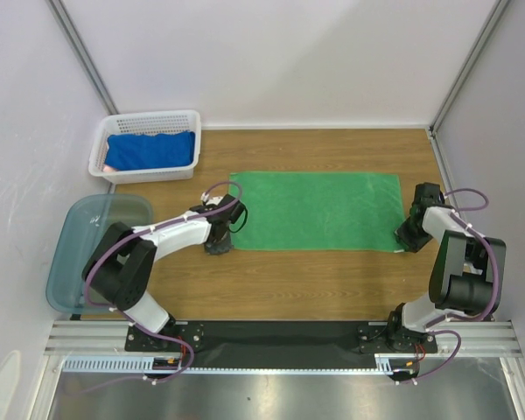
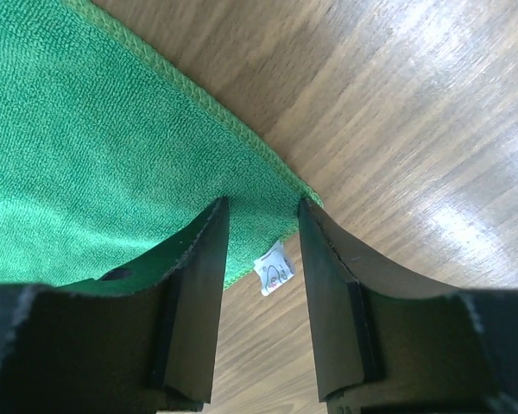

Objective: Fold and stack the towels
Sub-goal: Flatten out the crumpled towel

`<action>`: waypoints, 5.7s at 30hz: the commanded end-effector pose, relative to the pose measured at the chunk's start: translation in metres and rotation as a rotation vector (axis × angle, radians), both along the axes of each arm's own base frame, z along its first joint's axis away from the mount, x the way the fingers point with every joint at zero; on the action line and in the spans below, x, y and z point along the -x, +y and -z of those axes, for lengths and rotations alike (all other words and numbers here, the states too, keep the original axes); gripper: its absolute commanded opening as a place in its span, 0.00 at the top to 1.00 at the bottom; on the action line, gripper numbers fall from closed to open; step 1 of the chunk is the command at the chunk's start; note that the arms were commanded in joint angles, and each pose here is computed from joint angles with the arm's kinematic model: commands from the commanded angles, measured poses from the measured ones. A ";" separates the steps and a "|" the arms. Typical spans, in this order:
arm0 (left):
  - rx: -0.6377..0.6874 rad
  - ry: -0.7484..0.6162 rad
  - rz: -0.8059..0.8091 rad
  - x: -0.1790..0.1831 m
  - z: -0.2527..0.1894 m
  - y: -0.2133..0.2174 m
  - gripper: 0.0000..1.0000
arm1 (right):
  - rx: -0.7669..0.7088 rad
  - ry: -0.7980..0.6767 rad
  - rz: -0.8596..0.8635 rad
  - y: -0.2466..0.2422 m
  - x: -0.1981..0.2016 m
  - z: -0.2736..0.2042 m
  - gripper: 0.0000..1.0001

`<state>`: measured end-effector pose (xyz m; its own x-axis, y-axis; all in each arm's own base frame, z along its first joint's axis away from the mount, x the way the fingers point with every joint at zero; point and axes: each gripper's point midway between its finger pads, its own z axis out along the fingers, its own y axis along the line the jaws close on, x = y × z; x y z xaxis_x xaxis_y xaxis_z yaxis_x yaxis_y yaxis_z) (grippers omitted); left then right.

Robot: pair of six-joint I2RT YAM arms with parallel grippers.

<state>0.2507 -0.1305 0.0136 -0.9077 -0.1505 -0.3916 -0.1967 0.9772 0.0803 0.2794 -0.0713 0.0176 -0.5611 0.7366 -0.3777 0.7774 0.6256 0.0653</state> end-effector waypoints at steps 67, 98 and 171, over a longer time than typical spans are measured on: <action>0.114 -0.186 -0.119 -0.046 -0.013 -0.026 0.65 | -0.119 -0.328 -0.179 0.020 -0.045 -0.128 0.37; 0.043 -0.088 -0.180 0.032 0.003 0.021 1.00 | -0.150 -0.241 -0.160 0.021 -0.040 -0.098 0.38; 0.265 -0.387 -0.526 -0.240 -0.048 0.041 0.37 | -0.300 -0.339 -0.212 0.062 -0.238 -0.065 0.36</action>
<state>0.4565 -0.0912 0.0382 -0.5773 -0.6410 -0.5058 -0.6264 0.7450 -0.2293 0.4975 -0.0134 0.0630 -0.6109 0.7261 -0.3157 0.5786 0.6816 0.4480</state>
